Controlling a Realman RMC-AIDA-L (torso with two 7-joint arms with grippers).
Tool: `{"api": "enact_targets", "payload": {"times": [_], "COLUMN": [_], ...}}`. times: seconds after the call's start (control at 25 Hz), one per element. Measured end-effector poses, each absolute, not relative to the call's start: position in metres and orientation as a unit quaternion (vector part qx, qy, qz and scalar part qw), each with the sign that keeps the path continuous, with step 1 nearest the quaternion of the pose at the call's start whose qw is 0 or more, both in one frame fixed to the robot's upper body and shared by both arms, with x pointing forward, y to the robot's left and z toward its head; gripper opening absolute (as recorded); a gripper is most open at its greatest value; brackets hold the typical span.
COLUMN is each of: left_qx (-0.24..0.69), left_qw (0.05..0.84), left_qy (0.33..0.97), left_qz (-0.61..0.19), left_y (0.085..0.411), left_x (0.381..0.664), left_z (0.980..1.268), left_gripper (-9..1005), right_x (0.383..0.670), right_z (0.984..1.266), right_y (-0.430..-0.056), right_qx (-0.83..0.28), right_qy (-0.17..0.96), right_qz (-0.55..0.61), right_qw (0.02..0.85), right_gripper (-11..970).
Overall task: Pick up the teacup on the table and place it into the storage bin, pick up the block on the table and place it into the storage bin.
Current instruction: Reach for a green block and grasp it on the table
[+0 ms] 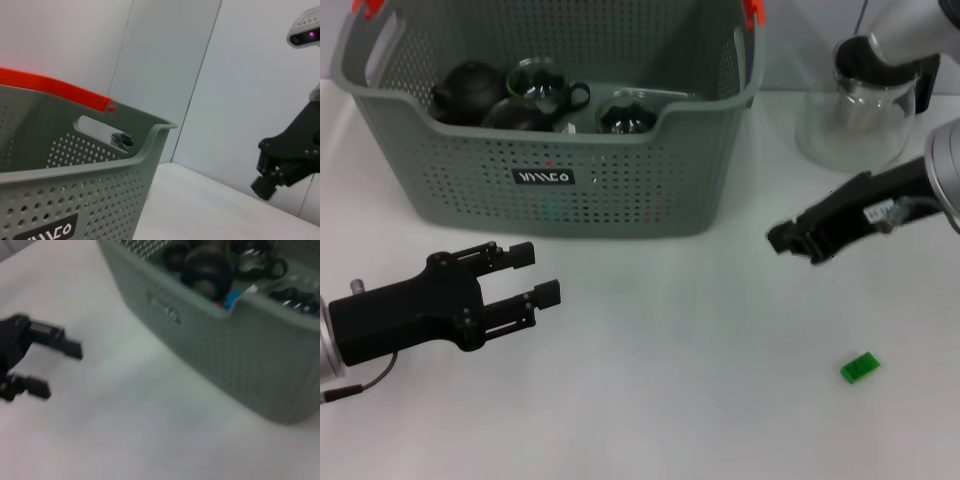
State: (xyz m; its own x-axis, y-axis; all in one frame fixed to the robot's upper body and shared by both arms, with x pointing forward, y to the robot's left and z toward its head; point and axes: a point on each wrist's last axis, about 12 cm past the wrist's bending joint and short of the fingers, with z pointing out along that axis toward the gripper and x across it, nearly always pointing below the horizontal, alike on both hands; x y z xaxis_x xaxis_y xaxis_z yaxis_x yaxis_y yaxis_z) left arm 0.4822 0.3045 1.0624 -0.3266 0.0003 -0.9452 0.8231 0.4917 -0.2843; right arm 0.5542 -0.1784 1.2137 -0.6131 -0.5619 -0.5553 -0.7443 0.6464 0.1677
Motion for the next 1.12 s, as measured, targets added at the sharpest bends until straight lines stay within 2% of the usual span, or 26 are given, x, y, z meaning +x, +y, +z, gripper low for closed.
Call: {"api": "enact_targets", "payload": {"times": [0.16, 0.36, 0.56, 0.92, 1.12], "left_qx": [0.293, 0.295, 0.295, 0.298, 0.298], "left_qw": [0.501, 0.502, 0.502, 0.504, 0.504], "left_qy": [0.704, 0.704, 0.703, 0.702, 0.703], "left_qz": [-0.41, -0.408, -0.408, -0.405, -0.403], "left_y": [0.305, 0.305, 0.304, 0.304, 0.305], "left_x": [0.483, 0.485, 0.486, 0.486, 0.486], "left_z": [1.063, 1.063, 1.064, 1.064, 1.064], "left_gripper": [673, 673, 674, 674, 674], "right_x": [0.546, 0.542, 0.54, 0.538, 0.539], "right_z": [1.209, 1.198, 1.178, 1.158, 1.152], "right_y": [-0.179, -0.195, -0.206, -0.209, -0.201], "right_qx": [-0.41, -0.382, -0.33, -0.277, -0.281], "right_qy": [0.869, 0.899, 0.932, 0.957, 0.957], "right_qz": [0.19, 0.165, 0.131, 0.08, 0.062], "right_qw": [0.202, 0.138, 0.077, 0.039, 0.047], "right_gripper": [11, 21, 232, 469, 506]}}
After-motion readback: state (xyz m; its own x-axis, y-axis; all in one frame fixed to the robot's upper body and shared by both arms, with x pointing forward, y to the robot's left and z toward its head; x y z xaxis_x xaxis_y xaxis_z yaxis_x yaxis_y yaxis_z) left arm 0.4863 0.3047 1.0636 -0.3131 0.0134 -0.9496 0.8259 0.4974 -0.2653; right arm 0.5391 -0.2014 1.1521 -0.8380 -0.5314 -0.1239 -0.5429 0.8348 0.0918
